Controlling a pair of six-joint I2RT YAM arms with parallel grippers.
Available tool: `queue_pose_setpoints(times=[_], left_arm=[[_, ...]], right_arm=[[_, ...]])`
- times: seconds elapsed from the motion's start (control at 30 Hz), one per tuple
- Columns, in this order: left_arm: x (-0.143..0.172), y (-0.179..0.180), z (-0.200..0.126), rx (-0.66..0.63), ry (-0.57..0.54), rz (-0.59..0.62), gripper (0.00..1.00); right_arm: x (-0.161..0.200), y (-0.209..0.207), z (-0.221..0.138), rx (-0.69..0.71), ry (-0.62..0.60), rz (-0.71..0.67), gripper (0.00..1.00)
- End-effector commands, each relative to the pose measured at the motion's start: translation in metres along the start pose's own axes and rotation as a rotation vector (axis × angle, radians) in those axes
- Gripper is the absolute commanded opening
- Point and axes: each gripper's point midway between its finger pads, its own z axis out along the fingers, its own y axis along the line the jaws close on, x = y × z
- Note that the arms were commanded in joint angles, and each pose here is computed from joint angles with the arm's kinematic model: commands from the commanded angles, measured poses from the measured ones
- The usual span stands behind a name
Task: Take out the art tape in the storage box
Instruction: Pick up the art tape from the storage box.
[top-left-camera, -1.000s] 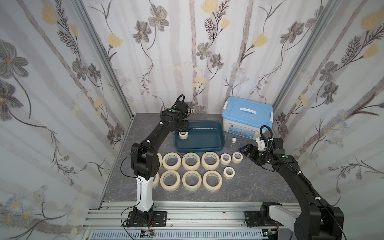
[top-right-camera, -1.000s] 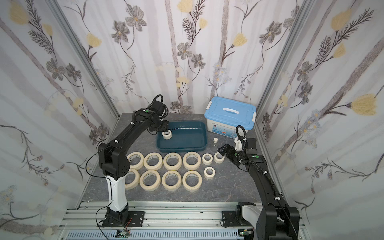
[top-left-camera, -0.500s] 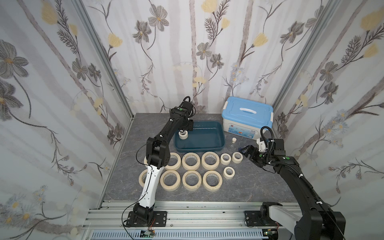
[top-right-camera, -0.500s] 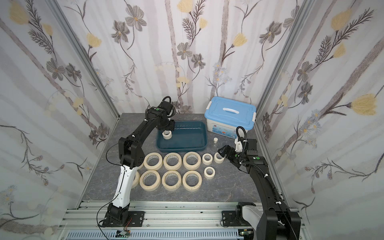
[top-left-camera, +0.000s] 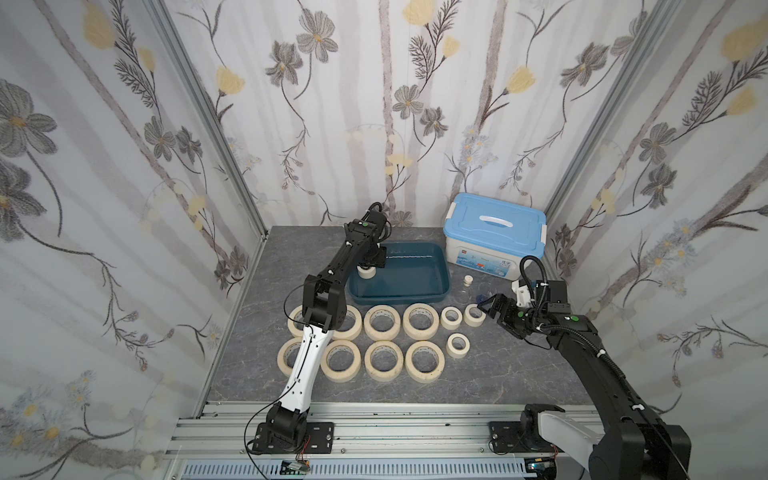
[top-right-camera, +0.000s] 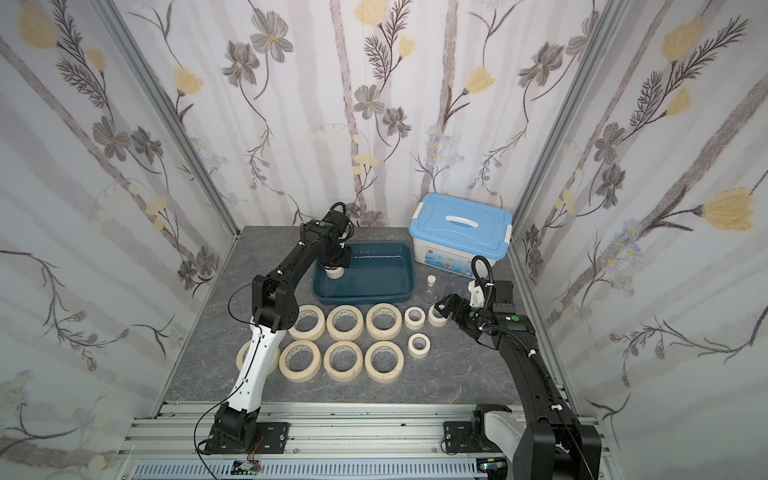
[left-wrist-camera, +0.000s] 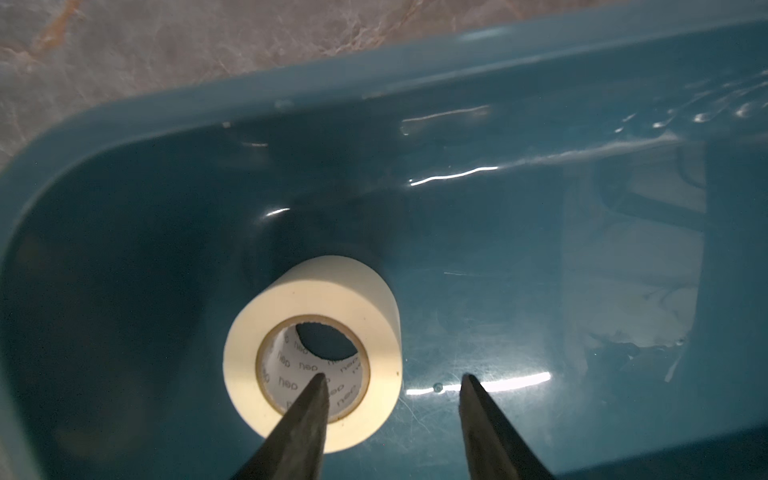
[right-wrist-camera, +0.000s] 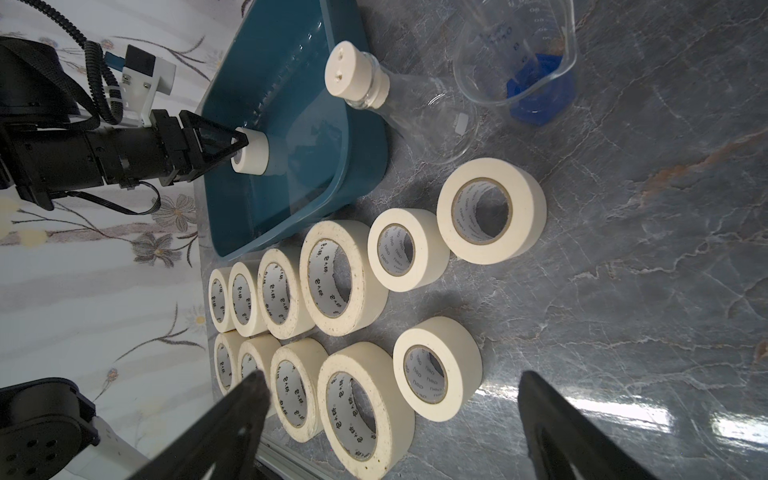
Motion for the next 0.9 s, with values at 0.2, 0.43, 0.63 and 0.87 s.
queue_pose_setpoints(times=[0.2, 0.43, 0.63, 0.87], left_arm=[[-0.001, -0.003, 0.015, 0.039, 0.007, 0.018, 0.46], [0.0, -0.004, 0.012, 0.05, 0.01, 0.032, 0.28], [-0.001, -0.007, 0.002, 0.065, 0.005, 0.052, 0.17], [-0.005, -0.017, -0.026, 0.099, -0.025, 0.069, 0.13]], right_arm=[[0.001, 0.001, 0.002, -0.006, 0.007, -0.016, 0.95], [0.0, 0.002, 0.003, -0.009, 0.013, -0.017, 0.94], [0.0, 0.005, 0.002, -0.025, 0.021, -0.016, 0.94], [0.0, 0.015, -0.001, -0.063, 0.027, -0.019, 0.94]])
